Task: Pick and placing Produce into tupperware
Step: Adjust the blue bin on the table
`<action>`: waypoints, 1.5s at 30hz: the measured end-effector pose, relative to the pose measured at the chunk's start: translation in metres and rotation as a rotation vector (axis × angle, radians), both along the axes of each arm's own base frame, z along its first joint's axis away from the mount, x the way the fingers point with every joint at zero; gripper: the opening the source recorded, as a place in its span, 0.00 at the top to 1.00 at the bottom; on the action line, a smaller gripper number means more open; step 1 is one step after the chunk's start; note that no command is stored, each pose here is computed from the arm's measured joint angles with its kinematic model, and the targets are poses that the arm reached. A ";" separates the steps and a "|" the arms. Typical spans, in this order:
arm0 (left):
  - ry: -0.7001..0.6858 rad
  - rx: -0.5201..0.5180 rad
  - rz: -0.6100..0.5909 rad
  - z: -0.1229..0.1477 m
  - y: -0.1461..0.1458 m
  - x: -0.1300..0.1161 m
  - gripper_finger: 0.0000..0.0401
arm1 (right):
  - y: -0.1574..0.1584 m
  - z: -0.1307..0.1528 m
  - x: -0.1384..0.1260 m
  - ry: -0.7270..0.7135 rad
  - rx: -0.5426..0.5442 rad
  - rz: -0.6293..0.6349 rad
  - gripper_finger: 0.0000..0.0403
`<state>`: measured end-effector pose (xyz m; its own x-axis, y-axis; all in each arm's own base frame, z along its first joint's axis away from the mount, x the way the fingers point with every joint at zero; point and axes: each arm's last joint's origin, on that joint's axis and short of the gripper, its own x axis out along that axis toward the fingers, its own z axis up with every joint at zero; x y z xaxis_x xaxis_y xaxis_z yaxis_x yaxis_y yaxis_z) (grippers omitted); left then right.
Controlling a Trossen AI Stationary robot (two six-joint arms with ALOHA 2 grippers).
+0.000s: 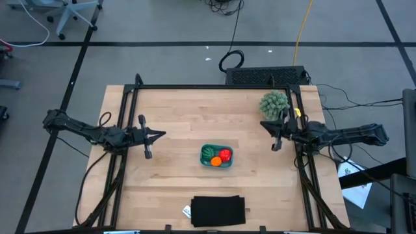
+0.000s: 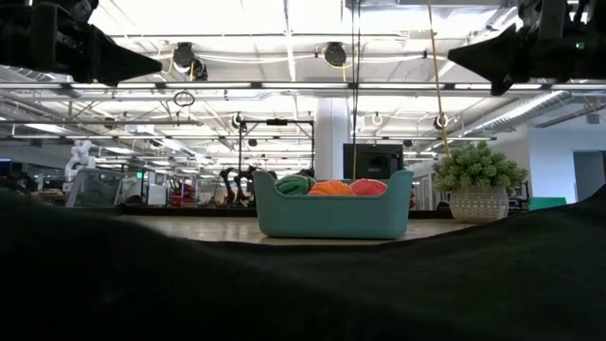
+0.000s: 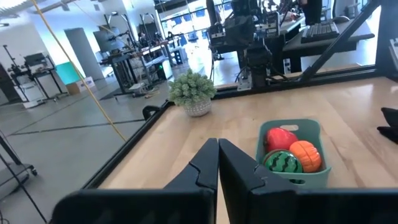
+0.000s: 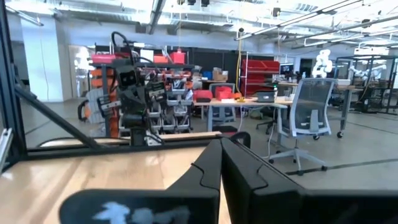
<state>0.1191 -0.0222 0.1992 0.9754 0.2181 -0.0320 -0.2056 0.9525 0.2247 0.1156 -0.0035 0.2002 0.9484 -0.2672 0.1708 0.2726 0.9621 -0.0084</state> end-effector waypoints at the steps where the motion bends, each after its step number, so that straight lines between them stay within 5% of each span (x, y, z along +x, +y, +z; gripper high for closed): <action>1: 0.002 -0.001 0.001 0.000 0.000 0.000 0.96 | 0.000 -0.002 0.000 0.002 -0.002 0.000 1.00; 18: 0.068 -0.005 0.051 -0.007 0.002 -0.001 0.96 | 0.001 -0.007 -0.001 -0.037 -0.047 0.021 1.00; 27: 0.068 -0.120 0.154 -0.012 0.009 0.004 0.96 | 0.002 -0.010 -0.001 -0.004 -0.072 0.070 1.00; 45: 0.178 -0.170 0.082 -0.029 0.036 0.080 0.96 | 0.002 -0.011 -0.001 0.012 -0.064 0.069 1.00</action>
